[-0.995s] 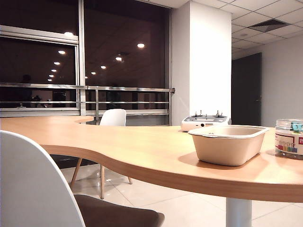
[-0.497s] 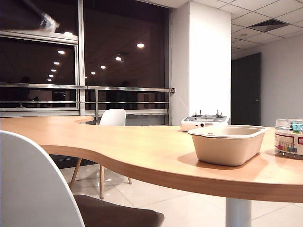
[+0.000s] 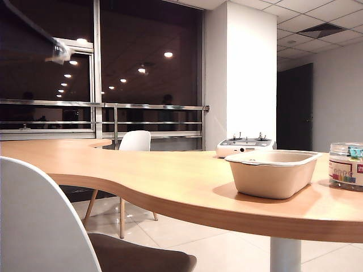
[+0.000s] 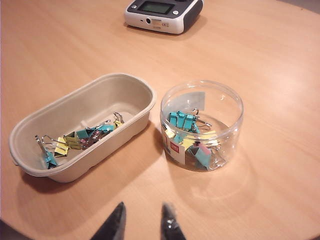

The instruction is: Pick up the box filled with clips, pour some clips from it into the rectangular paper box, and then put the clip box back on the table.

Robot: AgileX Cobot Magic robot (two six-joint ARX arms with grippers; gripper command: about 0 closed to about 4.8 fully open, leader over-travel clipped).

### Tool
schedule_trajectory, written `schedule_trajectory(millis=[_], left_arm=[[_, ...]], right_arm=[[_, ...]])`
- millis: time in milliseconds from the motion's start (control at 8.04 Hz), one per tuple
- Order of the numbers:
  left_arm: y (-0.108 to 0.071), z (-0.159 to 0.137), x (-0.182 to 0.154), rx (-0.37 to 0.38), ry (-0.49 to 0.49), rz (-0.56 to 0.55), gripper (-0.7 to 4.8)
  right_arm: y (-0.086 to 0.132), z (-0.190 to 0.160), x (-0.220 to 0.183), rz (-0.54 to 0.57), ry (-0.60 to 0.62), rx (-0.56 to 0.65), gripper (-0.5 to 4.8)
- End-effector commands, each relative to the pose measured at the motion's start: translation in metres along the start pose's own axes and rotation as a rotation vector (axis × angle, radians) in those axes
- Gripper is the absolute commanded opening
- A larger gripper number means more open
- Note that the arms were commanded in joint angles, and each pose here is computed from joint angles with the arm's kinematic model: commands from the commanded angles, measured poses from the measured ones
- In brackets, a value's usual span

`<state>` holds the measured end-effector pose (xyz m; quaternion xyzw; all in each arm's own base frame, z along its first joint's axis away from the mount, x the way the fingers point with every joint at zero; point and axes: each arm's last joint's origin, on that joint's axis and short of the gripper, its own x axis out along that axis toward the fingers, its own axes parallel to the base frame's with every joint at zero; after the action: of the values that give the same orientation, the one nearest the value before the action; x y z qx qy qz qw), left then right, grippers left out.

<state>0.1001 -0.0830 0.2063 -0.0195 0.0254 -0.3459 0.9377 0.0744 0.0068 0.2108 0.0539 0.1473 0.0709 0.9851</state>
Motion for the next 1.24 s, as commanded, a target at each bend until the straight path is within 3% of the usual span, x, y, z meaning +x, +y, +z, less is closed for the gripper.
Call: schedule_trajectory(millis=[124,249,373,497,1119,1243], left_arm=[[0.035,-0.007,-0.034,0.022,-0.134,0.347,-0.06],[0.054,-0.025,-0.055,-0.027,-0.032,0.6,-0.06],[0.064,-0.044,-0.055,0.073,0.01,0.683,-0.06],[0.066,-0.044,-0.056,0.148,0.043,0.772,-0.06],[0.066,-0.044,-0.056,0.146,0.043,0.769,0.19],[0.066,-0.044,-0.056,0.146,0.043,0.769,0.18]], right_arm=[[0.0,0.002,-0.001,-0.003,-0.016,0.002,0.95],[0.0,0.002,-0.001,-0.004,-0.016,0.003,0.95],[0.0,0.002,-0.002,-0.006,-0.022,0.002,0.95],[0.0,0.002,-0.002,-0.002,-0.022,0.002,0.95],[0.0,0.002,-0.002,-0.001,-0.021,0.002,0.95],[-0.002,-0.002,0.001,-0.047,-0.015,-0.004,0.95]])
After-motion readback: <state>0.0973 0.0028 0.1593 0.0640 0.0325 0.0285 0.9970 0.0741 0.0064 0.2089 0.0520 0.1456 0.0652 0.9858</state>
